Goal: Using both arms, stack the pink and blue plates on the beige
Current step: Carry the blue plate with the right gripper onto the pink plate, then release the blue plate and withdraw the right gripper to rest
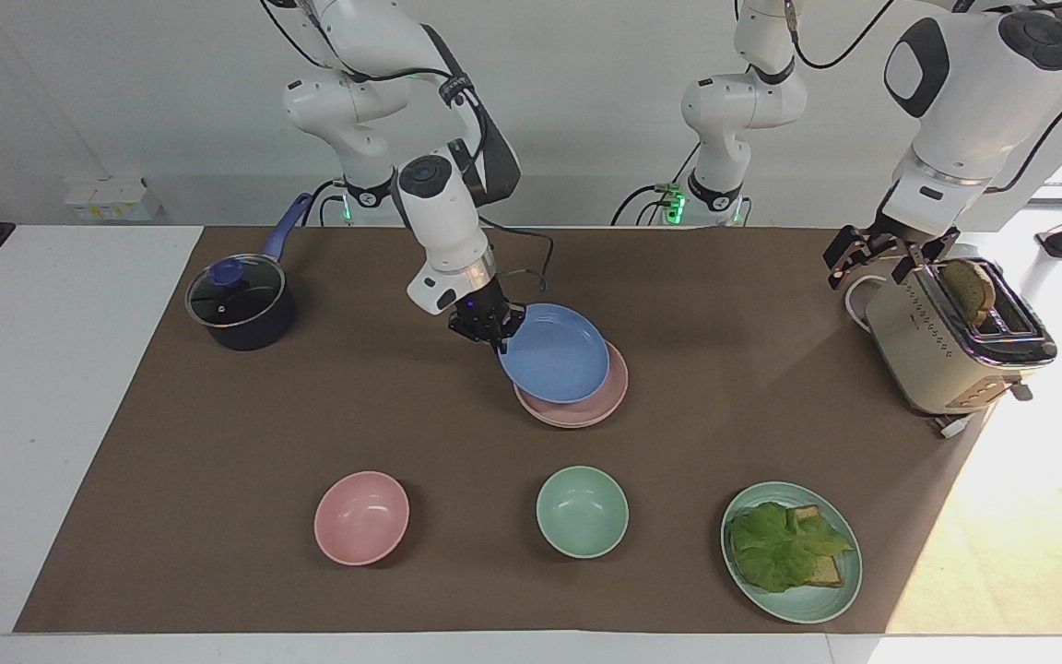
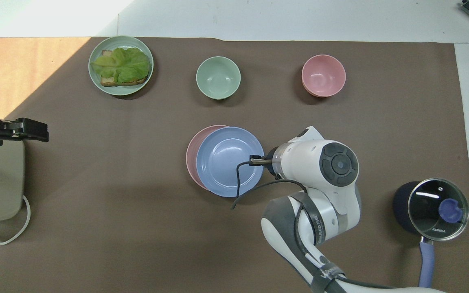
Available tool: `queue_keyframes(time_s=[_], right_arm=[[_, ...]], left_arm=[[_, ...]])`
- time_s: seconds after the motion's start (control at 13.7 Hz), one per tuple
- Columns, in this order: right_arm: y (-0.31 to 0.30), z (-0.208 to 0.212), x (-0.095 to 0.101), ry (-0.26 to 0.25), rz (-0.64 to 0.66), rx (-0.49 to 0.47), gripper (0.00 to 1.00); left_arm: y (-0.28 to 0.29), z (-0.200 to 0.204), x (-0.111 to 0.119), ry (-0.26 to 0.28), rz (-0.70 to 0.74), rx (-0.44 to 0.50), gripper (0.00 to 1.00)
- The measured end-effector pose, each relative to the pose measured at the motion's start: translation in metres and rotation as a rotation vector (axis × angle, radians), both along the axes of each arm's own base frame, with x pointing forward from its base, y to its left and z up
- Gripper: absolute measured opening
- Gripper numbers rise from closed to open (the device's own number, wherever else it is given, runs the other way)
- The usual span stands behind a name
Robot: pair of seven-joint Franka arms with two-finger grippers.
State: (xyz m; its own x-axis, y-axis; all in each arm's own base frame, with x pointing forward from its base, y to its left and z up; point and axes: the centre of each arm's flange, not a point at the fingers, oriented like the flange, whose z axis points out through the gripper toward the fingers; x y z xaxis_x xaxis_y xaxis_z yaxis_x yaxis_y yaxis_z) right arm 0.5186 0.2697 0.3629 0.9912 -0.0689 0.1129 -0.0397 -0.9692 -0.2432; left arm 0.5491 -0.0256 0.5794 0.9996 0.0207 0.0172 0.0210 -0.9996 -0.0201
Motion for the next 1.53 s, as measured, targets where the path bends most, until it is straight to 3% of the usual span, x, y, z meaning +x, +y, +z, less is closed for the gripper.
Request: queue_keyframes(time_s=[0.58,0.73,1.24,1.53], right_arm=[[0.024,-0.009,-0.003,0.011,-0.006,0.006,0.06],[0.025,-0.006,-0.002,0.004,-0.007,0.01,0.2],[0.028,0.011,0.009,-0.031,-0.011,0.029,1.0],[-0.028,0.045,0.03,-0.018,-0.079,0.006,1.0]], left_arm=[[0.0,0.0,0.0,0.0,0.0,-0.001,1.0],[0.0,0.0,0.0,0.0,0.0,-0.002,1.0],[-0.001,0.0,0.0,0.0,0.0,-0.003,1.0],[-0.001,0.0,0.0,0.0,0.0,-0.003,1.0]])
